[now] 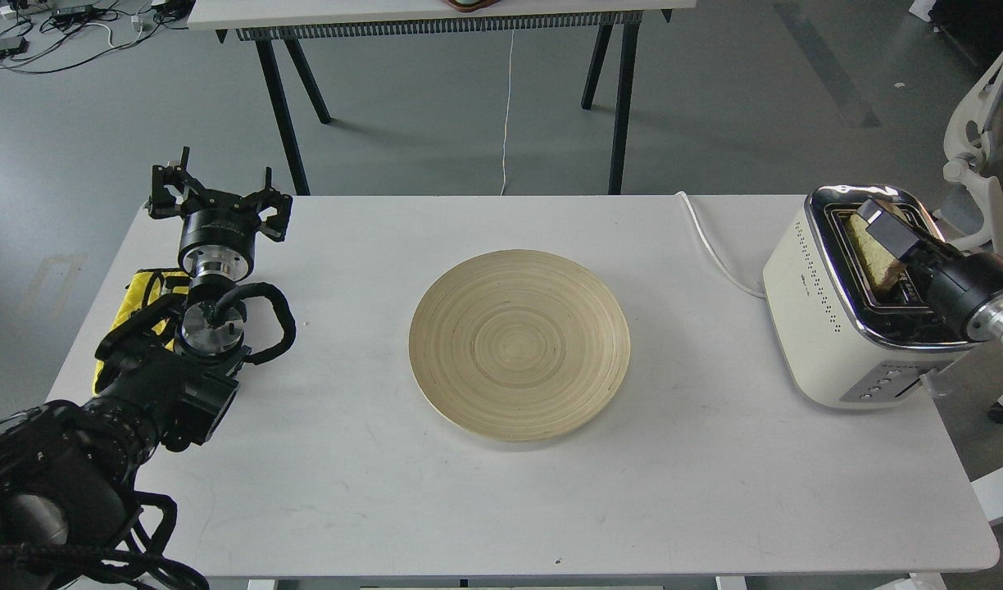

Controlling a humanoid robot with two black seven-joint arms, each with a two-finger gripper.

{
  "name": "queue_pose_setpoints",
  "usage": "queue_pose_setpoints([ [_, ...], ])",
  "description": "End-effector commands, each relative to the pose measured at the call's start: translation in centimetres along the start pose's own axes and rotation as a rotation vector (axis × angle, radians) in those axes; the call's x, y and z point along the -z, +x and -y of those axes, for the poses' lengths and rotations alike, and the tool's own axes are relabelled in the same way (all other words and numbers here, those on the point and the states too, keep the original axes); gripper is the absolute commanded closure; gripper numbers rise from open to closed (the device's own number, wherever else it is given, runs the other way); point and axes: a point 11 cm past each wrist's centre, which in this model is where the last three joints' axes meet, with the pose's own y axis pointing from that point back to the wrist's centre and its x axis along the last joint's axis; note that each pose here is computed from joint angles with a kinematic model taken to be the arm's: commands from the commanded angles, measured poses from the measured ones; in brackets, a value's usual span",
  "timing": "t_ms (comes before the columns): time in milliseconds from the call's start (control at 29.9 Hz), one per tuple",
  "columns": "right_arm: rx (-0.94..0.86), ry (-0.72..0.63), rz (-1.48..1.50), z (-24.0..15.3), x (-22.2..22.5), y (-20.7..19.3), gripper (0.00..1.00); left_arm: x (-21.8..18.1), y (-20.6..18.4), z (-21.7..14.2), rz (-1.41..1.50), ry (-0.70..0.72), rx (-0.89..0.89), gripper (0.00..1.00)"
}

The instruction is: Put bread in toaster with right arm

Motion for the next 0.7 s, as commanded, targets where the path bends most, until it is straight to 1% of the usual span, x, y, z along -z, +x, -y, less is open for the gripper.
queue_pose_setpoints([
  [0, -0.024, 0.018, 0.013, -0.6, 0.8, 2.2, 0.07, 0.0, 0.0, 0.0, 0.0, 0.0, 0.0, 0.0],
  [67, -0.008, 0.041, 0.031, -0.7, 1.6, 2.6, 0.06, 0.0, 0.0, 0.0, 0.0, 0.0, 0.0, 0.0],
  [234, -0.053, 0.082, 0.079, -0.5, 3.1, 5.9, 0.06, 0.0, 0.0, 0.0, 0.0, 0.0, 0.0, 0.0],
  [402, -0.098, 0.125, 0.338, 0.5, 4.7, 7.4, 0.06, -0.1, 0.0, 0.0, 0.001, -0.001, 0.0, 0.0],
  [536, -0.083, 0.207, 0.547, 2.5, 7.4, 6.3, 0.06, 0.0, -0.1, 0.0, 0.0, 0.0, 0.001, 0.0],
  [669, -0.063, 0.279, 0.723, 4.6, 10.0, 3.4, 0.06, 0.0, 0.0, 0.0, 0.0, 0.0, 0.0, 0.0],
])
